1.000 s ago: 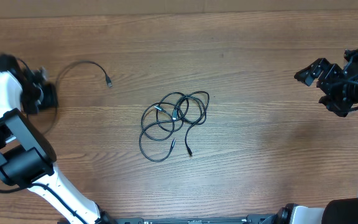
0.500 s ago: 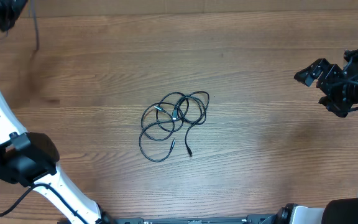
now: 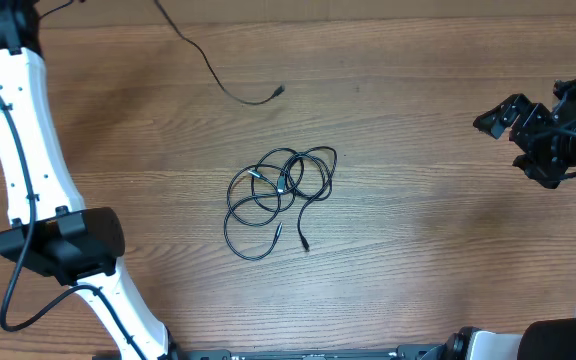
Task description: Untangle cables
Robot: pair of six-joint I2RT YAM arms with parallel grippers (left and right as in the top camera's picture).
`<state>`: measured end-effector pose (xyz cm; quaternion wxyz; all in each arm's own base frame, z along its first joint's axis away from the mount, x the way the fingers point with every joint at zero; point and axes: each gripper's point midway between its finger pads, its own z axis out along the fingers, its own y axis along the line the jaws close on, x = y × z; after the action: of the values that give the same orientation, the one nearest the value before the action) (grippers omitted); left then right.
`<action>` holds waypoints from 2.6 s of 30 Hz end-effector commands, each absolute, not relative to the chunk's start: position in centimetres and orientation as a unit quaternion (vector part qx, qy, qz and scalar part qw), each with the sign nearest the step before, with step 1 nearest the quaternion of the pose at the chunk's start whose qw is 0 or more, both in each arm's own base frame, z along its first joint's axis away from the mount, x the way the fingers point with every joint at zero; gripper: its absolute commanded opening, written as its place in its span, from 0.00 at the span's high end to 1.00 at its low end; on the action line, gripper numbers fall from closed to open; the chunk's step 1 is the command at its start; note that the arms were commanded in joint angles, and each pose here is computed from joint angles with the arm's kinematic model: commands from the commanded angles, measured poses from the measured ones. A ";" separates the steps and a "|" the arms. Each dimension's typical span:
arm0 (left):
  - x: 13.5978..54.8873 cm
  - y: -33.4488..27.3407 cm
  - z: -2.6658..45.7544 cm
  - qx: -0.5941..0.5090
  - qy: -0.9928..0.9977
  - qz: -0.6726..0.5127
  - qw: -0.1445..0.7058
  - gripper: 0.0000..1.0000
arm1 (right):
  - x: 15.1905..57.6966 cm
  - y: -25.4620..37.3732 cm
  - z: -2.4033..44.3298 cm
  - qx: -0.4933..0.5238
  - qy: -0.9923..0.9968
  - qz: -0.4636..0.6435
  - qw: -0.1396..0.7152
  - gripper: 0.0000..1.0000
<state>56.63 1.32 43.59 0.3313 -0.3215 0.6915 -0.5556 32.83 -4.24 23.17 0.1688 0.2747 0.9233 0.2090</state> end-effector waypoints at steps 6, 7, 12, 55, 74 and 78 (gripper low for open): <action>58.3 6.7 41.4 -0.443 0.666 -0.436 0.412 0.96 | 32.7 -4.0 23.5 0.270 0.923 0.211 0.174 0.00; 58.5 7.3 40.9 -0.456 0.663 -0.423 0.417 0.96 | 32.7 -4.0 23.5 0.270 0.923 0.211 0.174 0.00; 59.0 11.0 37.8 -0.523 0.642 -0.343 0.443 0.96 | 32.7 -4.0 23.5 0.270 0.923 0.211 0.174 0.00; 57.3 8.1 22.2 -0.024 0.866 -0.327 0.378 0.77 | 32.5 -3.9 23.4 0.291 0.918 0.215 0.165 0.00; 51.5 -8.9 12.1 0.247 0.955 0.004 0.162 0.41 | 32.5 -3.9 23.4 0.291 0.918 0.215 0.163 0.00; 49.9 -9.0 11.4 0.270 0.951 0.094 0.121 0.37 | 32.4 -3.9 23.3 0.285 0.920 0.214 0.162 0.00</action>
<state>50.37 -13.07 11.84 0.1544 0.2655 0.9498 -0.0605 32.53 -4.13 23.06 0.1581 0.2920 0.9191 0.2121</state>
